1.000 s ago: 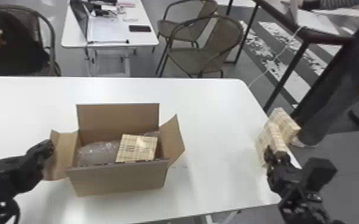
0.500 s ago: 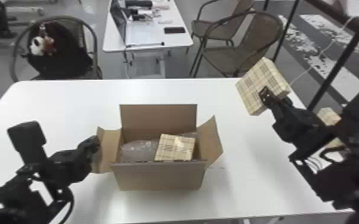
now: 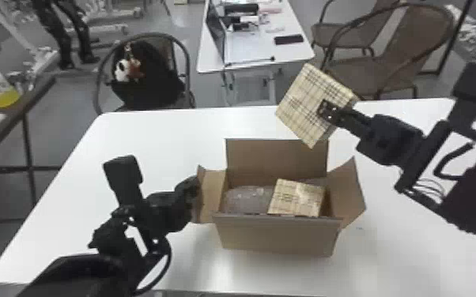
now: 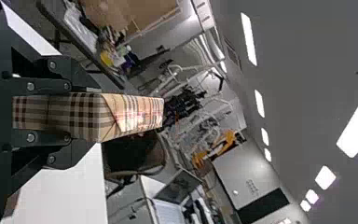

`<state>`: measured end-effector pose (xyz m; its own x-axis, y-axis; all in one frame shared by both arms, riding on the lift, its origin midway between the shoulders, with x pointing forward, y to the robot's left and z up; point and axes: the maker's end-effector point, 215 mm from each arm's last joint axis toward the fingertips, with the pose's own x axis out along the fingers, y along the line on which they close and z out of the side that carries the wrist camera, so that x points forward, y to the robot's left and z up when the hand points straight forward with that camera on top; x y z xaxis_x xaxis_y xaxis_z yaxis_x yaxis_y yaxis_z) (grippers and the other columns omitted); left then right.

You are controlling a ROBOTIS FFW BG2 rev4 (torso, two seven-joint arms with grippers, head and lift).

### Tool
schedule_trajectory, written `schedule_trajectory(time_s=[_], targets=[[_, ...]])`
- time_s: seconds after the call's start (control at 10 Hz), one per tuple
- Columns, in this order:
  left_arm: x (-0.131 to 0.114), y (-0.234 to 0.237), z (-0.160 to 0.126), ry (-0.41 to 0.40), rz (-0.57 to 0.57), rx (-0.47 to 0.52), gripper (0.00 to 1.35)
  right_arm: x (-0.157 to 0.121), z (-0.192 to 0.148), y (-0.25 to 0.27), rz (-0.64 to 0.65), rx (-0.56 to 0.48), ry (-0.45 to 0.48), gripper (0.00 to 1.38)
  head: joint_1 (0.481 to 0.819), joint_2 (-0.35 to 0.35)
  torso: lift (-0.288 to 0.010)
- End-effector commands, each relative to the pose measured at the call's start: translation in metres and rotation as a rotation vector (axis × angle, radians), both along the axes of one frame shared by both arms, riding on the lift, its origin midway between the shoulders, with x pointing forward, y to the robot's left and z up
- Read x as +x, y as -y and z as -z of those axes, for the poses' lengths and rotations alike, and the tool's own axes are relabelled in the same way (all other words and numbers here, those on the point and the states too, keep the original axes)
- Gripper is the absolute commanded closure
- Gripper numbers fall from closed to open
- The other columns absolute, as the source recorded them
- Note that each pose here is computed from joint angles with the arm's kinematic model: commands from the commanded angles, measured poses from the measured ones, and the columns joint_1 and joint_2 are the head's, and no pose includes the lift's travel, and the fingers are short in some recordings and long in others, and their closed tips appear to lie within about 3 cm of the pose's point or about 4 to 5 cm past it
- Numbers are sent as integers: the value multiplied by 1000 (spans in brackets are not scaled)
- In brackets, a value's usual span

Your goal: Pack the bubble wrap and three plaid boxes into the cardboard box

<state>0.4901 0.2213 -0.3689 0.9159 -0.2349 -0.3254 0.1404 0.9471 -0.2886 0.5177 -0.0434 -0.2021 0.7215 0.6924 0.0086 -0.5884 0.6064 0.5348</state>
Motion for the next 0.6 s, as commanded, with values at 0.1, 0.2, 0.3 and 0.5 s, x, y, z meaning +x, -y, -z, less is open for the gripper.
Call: schedule_trajectory(time_s=[0.1, 0.2, 0.3, 0.5], targets=[[0, 1, 0, 0, -2, -4, 1216, -26, 52, -45, -202, 136, -293, 1254, 695, 210, -132], [0, 1, 0, 0, -2, -4, 1216, -36, 65, -56, -259, 187, -382, 1254, 695, 233, -132], [0, 3, 1, -2, 1, -4, 1216, -46, 73, -64, -297, 273, -460, 1254, 695, 252, -132], [0, 2, 1, -2, -1, -3, 1216, -56, 87, -68, -297, 378, -570, 1254, 695, 270, -132]])
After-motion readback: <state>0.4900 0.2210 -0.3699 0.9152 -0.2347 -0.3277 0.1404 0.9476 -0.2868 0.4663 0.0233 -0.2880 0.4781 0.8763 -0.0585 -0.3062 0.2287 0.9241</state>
